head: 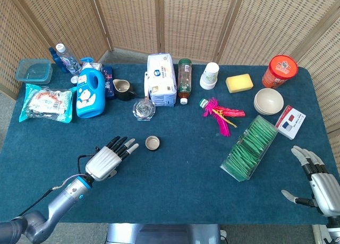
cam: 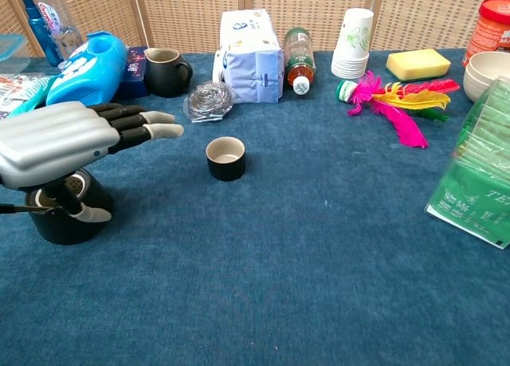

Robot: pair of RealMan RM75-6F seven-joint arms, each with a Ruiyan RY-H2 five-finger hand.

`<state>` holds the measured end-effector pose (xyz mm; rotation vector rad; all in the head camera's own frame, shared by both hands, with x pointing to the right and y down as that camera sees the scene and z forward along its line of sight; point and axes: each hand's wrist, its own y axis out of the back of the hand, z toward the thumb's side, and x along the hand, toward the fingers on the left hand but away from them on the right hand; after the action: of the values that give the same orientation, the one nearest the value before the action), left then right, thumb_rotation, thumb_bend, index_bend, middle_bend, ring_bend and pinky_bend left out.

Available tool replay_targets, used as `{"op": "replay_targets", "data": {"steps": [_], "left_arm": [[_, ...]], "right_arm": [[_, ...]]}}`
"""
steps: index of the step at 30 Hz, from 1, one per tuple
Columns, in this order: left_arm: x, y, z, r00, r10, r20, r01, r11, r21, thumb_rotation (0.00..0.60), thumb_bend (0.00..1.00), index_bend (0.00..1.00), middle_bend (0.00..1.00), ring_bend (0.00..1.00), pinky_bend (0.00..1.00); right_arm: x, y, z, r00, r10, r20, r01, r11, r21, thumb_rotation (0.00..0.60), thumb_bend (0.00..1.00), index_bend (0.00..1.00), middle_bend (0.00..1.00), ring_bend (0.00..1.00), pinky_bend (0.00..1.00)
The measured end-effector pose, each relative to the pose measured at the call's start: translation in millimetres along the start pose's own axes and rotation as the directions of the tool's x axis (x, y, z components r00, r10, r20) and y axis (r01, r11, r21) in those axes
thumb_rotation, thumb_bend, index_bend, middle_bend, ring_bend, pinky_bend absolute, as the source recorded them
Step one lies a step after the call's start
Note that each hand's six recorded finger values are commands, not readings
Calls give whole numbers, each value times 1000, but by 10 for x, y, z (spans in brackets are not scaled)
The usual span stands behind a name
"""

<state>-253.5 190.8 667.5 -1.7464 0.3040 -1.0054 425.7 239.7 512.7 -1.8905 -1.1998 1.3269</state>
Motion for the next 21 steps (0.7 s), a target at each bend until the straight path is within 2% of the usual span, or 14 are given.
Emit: {"op": "replay_targets", "data": {"steps": [11, 21], "left_arm": [[-227, -101, -237, 999, -25, -31, 26, 1000, 18, 600, 94, 0, 0, 0, 93], [-490, -205, -616, 994, -45, -104, 50, 998, 45, 600, 93, 0, 0, 0, 93]], "right_arm": [[4, 34, -25, 1000, -7, 6, 7, 1000, -12, 600, 0, 0, 0, 0, 0], [4, 23, -27, 1000, -6, 10, 6, 1000, -8, 600, 0, 0, 0, 0, 0]]}}
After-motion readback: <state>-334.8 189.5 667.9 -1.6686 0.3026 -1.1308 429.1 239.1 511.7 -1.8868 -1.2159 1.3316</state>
